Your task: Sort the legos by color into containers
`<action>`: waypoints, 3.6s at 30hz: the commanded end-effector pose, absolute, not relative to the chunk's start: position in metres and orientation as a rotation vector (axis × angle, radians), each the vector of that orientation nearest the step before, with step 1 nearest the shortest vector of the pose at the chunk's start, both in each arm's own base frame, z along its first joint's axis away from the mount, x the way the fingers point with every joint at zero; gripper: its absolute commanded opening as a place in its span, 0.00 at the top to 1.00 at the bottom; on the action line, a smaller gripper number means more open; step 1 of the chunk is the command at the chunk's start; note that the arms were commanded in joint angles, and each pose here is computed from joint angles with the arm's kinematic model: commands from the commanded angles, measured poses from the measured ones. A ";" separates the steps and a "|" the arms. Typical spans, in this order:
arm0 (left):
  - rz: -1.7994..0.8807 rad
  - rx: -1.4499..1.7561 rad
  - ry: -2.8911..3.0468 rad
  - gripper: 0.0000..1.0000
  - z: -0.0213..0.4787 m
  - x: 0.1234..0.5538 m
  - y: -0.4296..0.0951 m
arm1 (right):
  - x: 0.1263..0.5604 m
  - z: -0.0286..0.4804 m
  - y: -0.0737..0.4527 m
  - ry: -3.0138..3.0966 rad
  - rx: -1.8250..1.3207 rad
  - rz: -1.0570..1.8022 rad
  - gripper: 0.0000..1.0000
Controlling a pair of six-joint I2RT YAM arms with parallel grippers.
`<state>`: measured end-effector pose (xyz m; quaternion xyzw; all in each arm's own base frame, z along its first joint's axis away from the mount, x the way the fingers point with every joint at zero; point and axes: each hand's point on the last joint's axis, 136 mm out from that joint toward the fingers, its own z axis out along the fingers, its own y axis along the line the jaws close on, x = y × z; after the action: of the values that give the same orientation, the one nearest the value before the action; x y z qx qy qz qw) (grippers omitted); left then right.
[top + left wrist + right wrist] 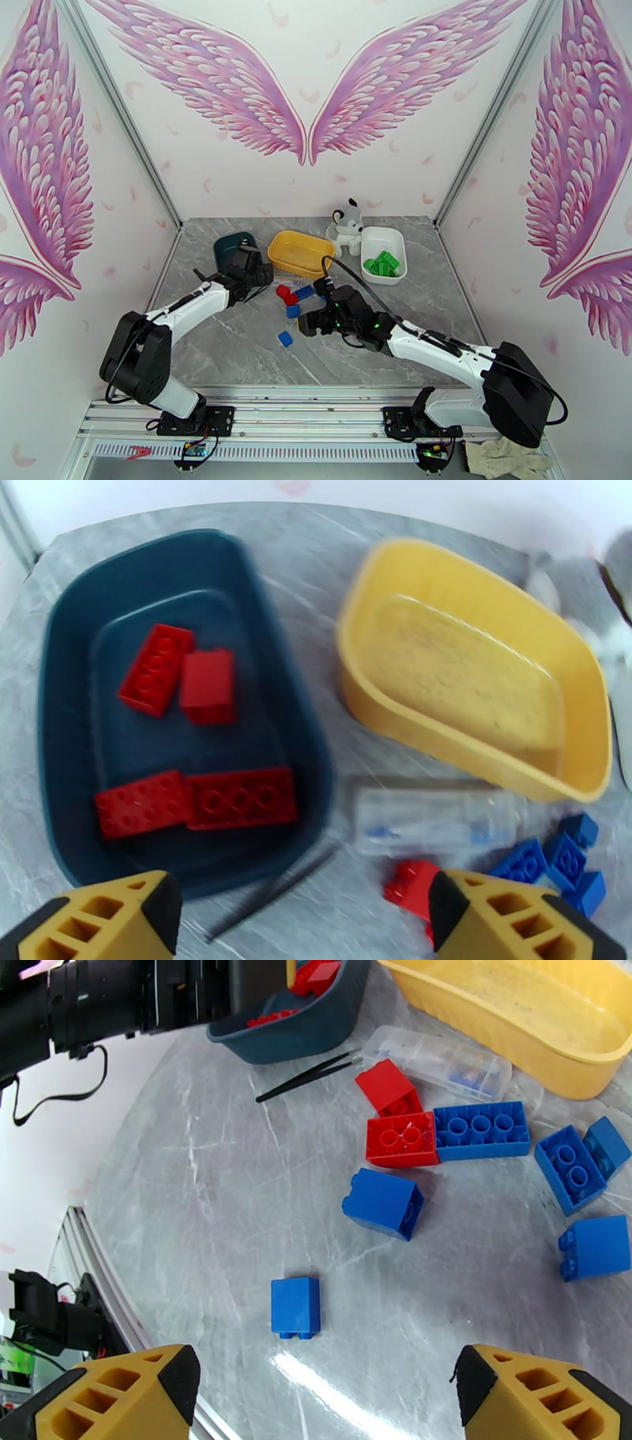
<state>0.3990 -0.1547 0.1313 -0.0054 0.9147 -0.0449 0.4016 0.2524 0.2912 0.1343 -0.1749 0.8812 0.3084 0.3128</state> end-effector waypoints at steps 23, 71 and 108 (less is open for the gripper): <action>-0.086 0.334 2.446 0.32 0.050 0.385 -0.224 | 0.263 0.137 0.288 2.343 -0.416 0.837 0.23; -0.011 0.335 2.489 0.43 0.029 0.399 -0.221 | 0.264 0.137 0.286 2.348 -0.399 0.861 0.24; 0.023 -0.065 2.278 0.57 0.137 0.415 -0.123 | 0.263 0.138 0.288 2.347 -0.401 0.891 0.24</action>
<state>0.4113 -0.1558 0.1269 0.0227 0.9110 -0.0070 0.4116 0.2600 0.2864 0.1302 -0.1603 0.8856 0.3226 0.2931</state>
